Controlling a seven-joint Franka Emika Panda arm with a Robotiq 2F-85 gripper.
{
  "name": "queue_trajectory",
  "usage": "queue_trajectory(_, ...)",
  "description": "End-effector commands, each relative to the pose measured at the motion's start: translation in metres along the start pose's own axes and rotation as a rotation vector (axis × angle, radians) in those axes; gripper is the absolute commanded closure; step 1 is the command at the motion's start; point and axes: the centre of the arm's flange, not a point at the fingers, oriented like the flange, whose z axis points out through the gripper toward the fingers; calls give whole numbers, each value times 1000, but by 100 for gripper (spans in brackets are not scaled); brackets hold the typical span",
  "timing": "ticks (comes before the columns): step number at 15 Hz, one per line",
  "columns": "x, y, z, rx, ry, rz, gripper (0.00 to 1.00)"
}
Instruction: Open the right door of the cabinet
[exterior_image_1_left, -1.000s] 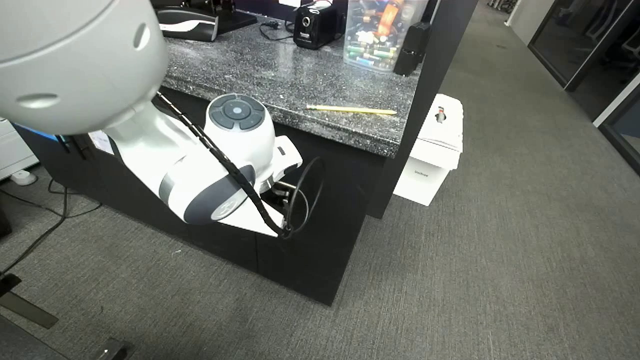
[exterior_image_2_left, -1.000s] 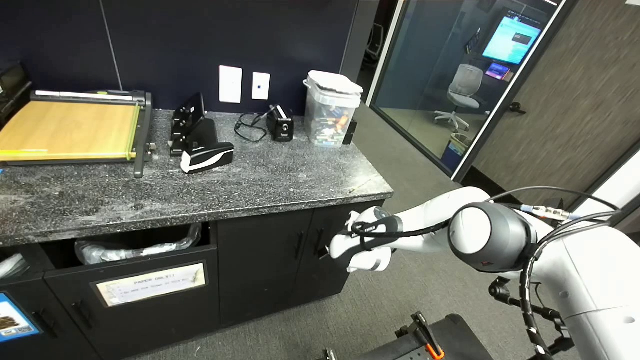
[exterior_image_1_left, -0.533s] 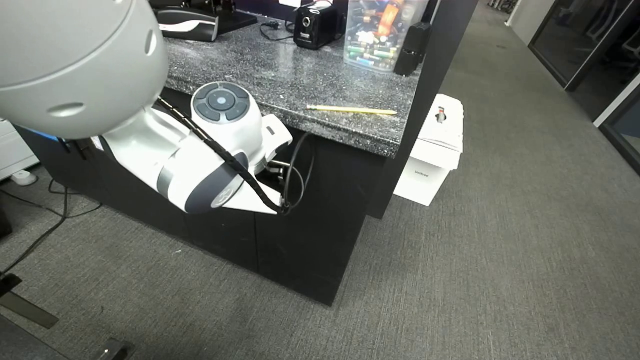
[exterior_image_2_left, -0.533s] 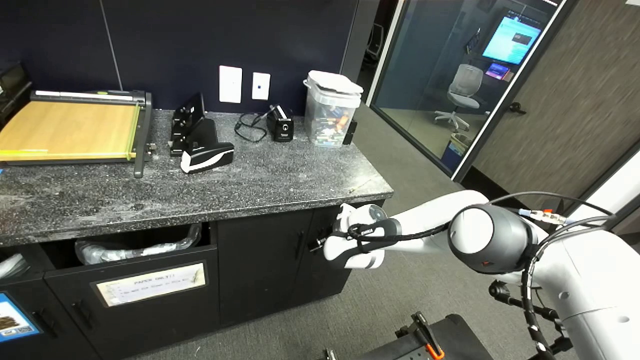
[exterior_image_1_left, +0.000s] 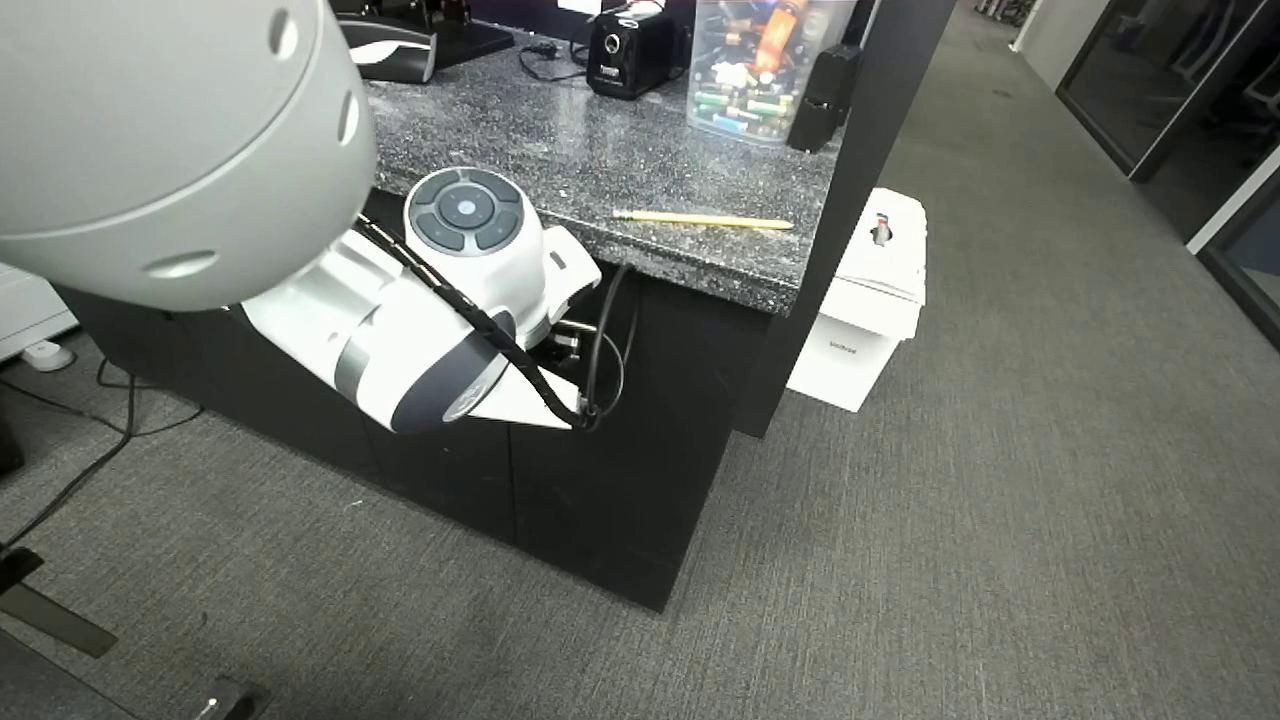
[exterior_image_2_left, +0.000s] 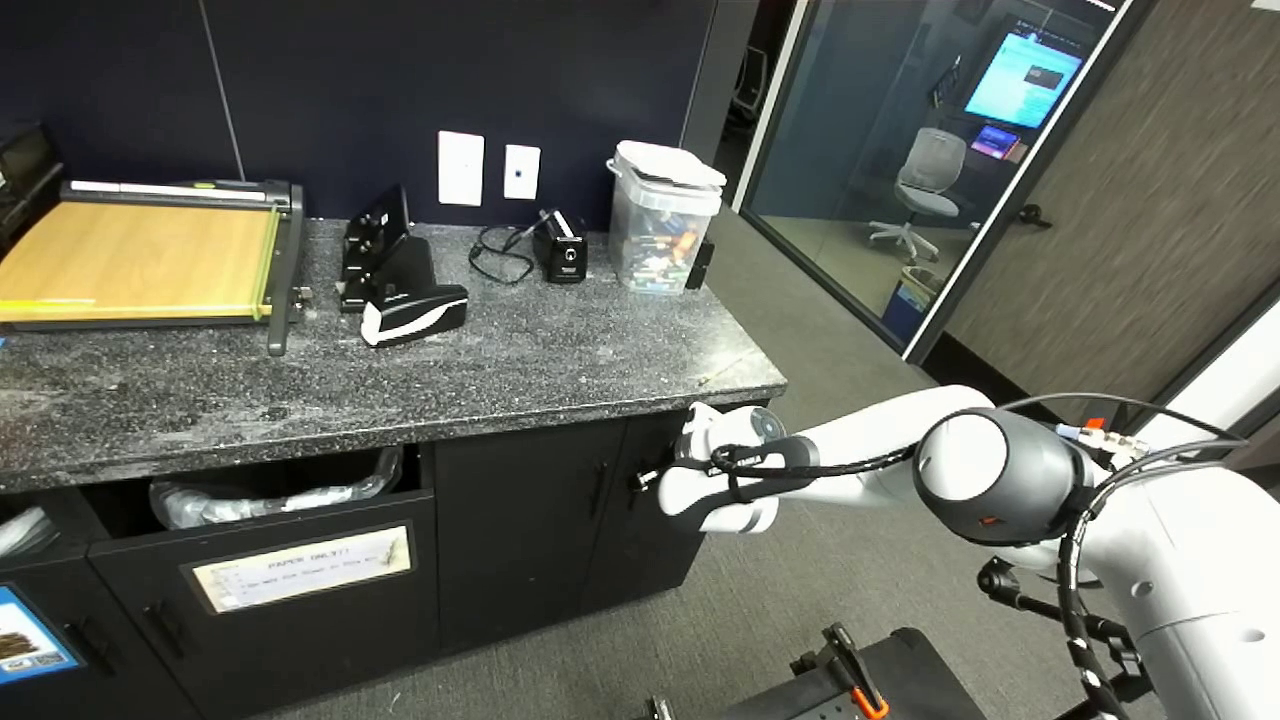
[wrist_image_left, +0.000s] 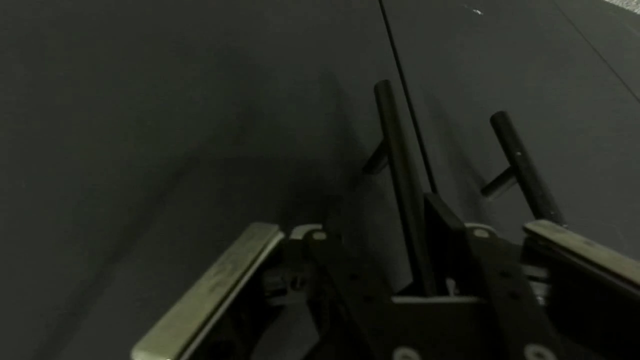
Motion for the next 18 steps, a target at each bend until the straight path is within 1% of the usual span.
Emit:
queue_trajectory(1, 1, 0, 11, 18, 44, -19, 88)
queue_trajectory(3, -2, -5, 17, 26, 40, -23, 99)
queue_trajectory(4, -2, -6, 22, 25, 42, -27, 100)
queue_trajectory(5, -1, -6, 22, 22, 42, -34, 96)
queue_trajectory(8, -3, -5, 16, 7, 47, -25, 96)
queue_trajectory(10, -13, -1, -3, 8, 3, 26, 96)
queue_trajectory(11, -24, 5, -17, 11, -47, 69, 96)
queue_trajectory(13, -38, 21, -39, 1, -111, 117, 96)
queue_trajectory(15, -47, 37, -52, -17, -139, 131, 96)
queue_trajectory(18, -57, 47, -54, -41, -168, 139, 96)
